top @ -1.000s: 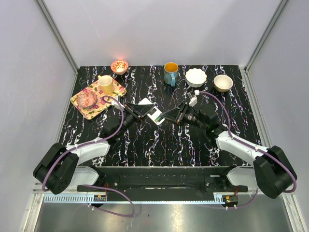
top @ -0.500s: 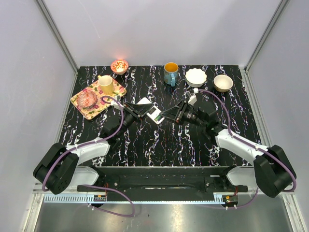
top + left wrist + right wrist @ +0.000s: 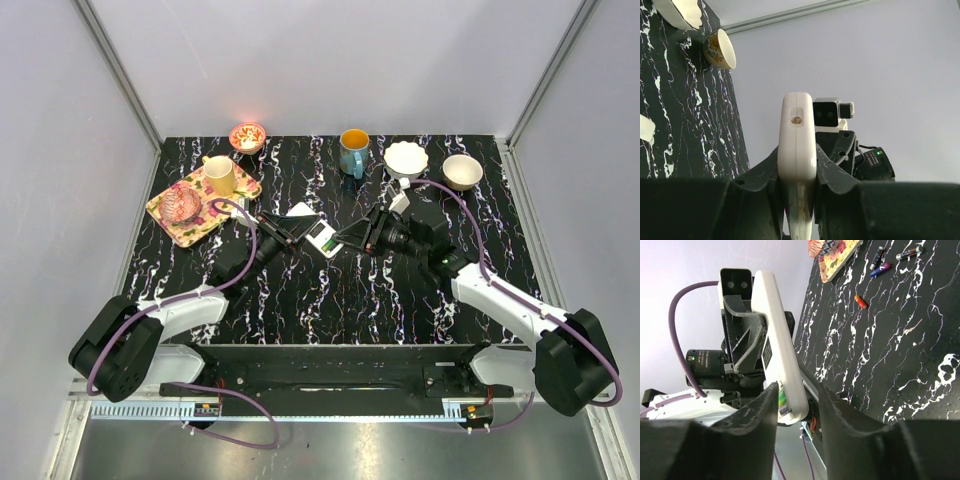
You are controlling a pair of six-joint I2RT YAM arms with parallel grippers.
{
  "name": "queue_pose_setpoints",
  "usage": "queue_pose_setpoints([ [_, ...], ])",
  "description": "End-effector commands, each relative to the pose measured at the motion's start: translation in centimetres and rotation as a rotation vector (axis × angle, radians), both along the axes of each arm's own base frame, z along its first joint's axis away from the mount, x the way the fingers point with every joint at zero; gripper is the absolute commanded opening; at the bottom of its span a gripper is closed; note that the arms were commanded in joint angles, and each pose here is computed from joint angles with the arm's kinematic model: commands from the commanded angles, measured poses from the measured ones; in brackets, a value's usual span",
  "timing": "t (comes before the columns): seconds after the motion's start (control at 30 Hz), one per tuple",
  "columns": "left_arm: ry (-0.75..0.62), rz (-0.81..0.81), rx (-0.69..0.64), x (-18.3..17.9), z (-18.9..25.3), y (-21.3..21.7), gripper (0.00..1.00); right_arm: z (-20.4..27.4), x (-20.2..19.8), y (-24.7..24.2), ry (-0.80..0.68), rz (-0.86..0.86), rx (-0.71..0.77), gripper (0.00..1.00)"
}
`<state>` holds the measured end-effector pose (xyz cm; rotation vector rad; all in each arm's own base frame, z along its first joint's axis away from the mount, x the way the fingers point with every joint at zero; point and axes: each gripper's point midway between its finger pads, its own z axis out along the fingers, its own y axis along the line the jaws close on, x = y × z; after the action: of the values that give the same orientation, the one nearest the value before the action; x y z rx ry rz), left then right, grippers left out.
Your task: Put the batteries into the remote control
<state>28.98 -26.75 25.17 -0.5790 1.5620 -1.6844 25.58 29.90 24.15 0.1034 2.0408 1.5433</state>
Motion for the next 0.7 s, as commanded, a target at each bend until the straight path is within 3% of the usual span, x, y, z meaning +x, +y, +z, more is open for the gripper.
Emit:
queue_pose_setpoints([
  [0.0,-0.075,0.006,-0.052,-0.3,2.3,0.2,0.0,2.1,0.3,-0.2,-0.037,-0.027,0.038,0.51],
  [0.03,-0.073,0.008,-0.05,-0.3,2.3,0.2,0.0,2.3,0.3,-0.4,-0.041,-0.033,0.045,0.63],
  [0.13,-0.064,0.007,-0.032,-0.3,1.7,0.2,0.0,3.7,0.3,-0.9,-0.065,-0.051,0.069,0.78],
  [0.33,-0.057,-0.029,-0.015,-0.8,0.7,-0.2,0.0,4.5,0.6,-2.3,-0.107,-0.073,0.017,0.81],
  [0.43,-0.055,-0.067,-0.004,-1.3,0.2,0.0,0.0,3.5,1.2,-4.7,-0.172,-0.166,-0.148,0.8],
  [0.47,-0.058,-0.084,-0.004,-1.5,0.0,0.0,0.0,1.4,0.7,-6.1,-0.165,-0.176,-0.272,0.8],
  [0.67,-0.128,-0.264,-0.031,-3.8,-0.4,0.7,0.0,-4.3,2.3,-12.7,-0.142,-0.36,-0.694,0.8],
])
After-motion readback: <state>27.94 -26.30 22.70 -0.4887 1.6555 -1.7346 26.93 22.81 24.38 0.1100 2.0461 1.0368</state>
